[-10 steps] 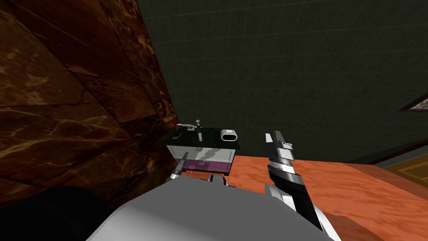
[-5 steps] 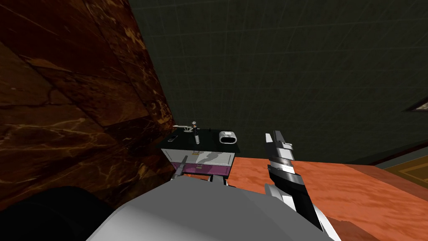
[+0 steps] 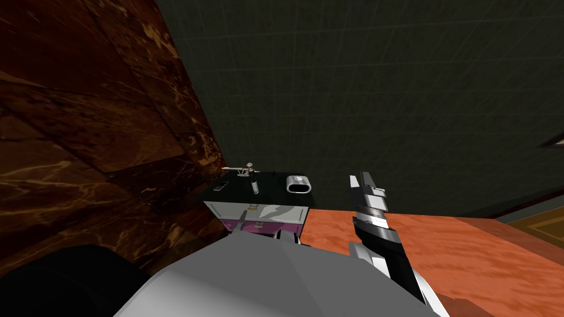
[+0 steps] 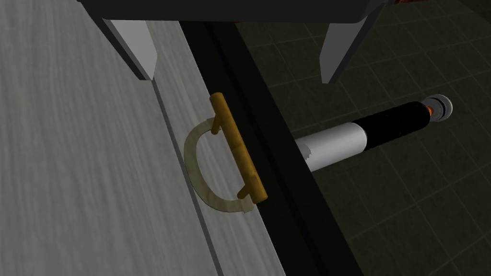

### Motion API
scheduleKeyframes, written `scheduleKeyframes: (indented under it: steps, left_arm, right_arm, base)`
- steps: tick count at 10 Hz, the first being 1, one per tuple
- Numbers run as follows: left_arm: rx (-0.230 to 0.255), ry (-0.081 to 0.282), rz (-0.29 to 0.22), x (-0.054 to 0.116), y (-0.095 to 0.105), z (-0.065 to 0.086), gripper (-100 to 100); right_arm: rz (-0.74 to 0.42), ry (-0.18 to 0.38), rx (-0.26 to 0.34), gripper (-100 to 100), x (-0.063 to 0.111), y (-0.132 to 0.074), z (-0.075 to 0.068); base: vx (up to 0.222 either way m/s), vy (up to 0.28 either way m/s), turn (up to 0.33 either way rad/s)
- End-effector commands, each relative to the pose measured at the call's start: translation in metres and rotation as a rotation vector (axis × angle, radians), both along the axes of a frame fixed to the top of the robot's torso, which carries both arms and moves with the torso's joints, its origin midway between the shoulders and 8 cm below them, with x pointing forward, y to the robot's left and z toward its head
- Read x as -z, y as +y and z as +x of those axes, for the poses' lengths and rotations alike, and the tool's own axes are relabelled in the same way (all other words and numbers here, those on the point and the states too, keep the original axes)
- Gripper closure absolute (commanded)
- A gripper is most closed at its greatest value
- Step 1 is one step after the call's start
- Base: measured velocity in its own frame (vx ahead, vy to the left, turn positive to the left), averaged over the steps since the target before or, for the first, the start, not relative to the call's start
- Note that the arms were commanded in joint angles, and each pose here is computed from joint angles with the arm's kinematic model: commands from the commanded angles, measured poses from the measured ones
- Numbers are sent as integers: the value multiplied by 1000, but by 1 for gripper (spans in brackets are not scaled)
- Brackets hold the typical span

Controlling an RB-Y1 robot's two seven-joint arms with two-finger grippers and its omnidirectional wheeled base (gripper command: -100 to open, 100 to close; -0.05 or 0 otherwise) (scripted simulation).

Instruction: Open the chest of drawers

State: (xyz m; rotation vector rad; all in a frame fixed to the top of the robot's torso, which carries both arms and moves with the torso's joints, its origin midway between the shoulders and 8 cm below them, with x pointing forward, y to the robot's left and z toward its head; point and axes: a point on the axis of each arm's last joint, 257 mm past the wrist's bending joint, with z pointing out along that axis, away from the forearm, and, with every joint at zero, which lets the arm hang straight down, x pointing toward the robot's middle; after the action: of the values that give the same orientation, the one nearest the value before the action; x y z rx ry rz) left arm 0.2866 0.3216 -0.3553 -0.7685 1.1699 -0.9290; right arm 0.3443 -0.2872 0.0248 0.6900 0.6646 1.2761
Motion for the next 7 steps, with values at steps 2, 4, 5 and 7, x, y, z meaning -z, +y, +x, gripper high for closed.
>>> scheduleKeyframes:
  steps: [2,4,5,7]
  left_arm:
    - [-27,22,-57,19,-14,-14,-100]
    - [-41,27,-92,25,-26,-18,-100]
    - [-50,28,-116,28,-35,-20,-100]
    - [-53,27,-104,26,-26,-5,-100]
  right_arm:
    - [0,0,0,0,0,0,0]
    - [0,0,0,0,0,0,0]
    - [0,0,0,0,0,0,0]
    - [0,0,0,0,0,0,0]
  base:
    - [45,-21,37]
    - [9,-11,33]
    - [5,-6,16]
    - [-20,-5,-22]
